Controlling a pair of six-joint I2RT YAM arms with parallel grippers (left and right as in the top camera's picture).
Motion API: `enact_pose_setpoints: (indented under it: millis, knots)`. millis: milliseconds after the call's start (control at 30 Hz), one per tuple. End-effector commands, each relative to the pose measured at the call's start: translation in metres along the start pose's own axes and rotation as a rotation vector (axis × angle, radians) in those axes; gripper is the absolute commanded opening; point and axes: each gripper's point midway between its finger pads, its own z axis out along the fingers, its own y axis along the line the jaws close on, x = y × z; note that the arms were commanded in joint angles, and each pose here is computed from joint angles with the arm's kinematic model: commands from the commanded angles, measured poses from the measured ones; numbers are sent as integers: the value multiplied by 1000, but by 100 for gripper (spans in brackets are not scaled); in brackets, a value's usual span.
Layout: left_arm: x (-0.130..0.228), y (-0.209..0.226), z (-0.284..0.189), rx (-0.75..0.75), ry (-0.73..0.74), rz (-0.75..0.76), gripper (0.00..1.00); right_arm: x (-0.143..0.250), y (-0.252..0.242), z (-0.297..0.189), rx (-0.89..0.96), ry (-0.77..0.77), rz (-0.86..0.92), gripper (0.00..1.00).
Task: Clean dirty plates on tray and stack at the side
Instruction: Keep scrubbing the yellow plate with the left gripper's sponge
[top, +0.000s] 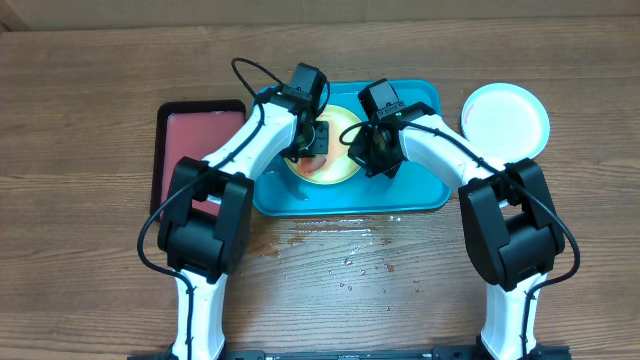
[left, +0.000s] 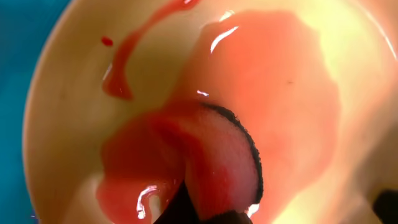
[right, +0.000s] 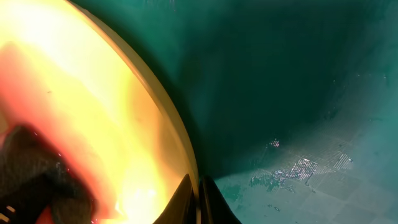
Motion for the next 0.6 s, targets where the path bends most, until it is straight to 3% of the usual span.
enact_pose_setpoints:
  millis: [0, 300, 567]
  knots:
    - [40, -7, 24, 45, 147, -17, 4, -6, 2, -2, -4, -28, -1, 4]
    - [29, -44, 29, 79, 58, 16, 4, -5, 1, -2, -4, -27, -1, 4]
    - [2, -16, 28, -70, -65, -22, 4, -5, 1, -2, -3, -26, -1, 4]
